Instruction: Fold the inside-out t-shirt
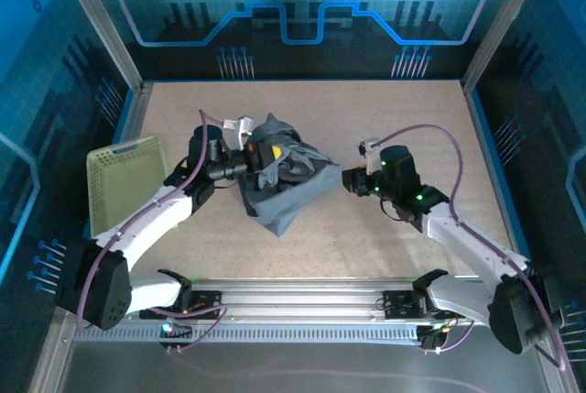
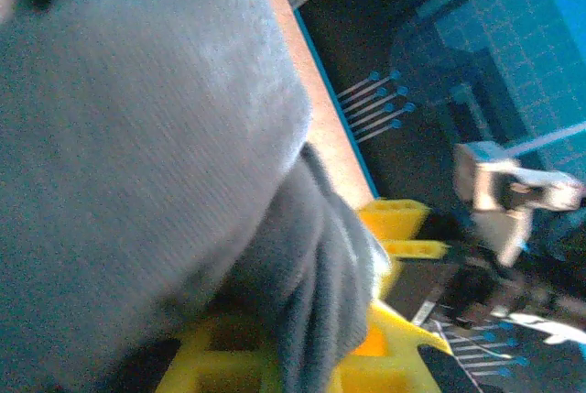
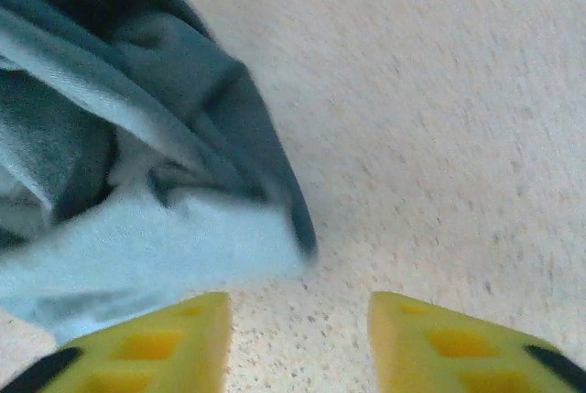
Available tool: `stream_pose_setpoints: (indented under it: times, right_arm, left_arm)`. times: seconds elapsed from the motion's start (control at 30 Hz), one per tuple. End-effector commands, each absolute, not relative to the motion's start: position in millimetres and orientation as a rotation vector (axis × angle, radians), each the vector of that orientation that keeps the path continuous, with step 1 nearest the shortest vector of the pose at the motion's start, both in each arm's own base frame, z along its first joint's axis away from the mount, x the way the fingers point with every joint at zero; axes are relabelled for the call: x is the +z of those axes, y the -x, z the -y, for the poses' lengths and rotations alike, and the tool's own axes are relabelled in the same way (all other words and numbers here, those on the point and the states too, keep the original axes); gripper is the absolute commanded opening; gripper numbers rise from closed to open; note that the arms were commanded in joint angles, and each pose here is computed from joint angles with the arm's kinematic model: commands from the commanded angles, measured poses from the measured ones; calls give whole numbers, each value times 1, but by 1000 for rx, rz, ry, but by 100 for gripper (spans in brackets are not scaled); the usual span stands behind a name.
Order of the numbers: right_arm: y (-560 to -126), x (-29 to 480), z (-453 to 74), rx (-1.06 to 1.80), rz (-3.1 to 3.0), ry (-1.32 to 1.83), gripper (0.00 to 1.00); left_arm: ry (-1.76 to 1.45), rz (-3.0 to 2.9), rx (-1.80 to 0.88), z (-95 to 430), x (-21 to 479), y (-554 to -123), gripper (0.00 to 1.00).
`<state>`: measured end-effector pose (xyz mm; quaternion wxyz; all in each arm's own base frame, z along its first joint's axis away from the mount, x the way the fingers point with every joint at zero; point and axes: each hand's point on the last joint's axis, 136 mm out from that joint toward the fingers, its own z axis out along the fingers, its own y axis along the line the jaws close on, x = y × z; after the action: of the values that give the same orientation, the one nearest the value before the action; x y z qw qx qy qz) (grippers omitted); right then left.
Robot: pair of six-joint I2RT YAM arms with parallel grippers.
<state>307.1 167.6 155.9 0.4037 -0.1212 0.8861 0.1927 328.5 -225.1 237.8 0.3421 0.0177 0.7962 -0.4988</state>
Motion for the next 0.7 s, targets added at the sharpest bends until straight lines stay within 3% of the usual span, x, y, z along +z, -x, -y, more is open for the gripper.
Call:
stream_pose_setpoints:
  times: [0.0, 0.1, 0.27, 0.6, 0.67]
  right_arm:
    - [-311, 173, -170, 330, -2217, 318, 62]
    - [-299, 197, -200, 345, -2144, 427, 71]
    - [-302, 195, -236, 498, -2170, 436, 73]
    - [-326, 167, -274, 622, -2260, 414, 65]
    - [-328, 163, -276, 618, -2270, 412, 59]
  left_arm:
    - [-96, -2005, -1442, 239, 258, -319, 0]
    - [-113, -2017, -1427, 244, 259, -318, 0]
    - [-146, -2009, -1443, 250, 263, -315, 0]
    - [-184, -2002, -1470, 256, 265, -307, 0]
    - [-187, -2003, -1474, 257, 263, -306, 0]
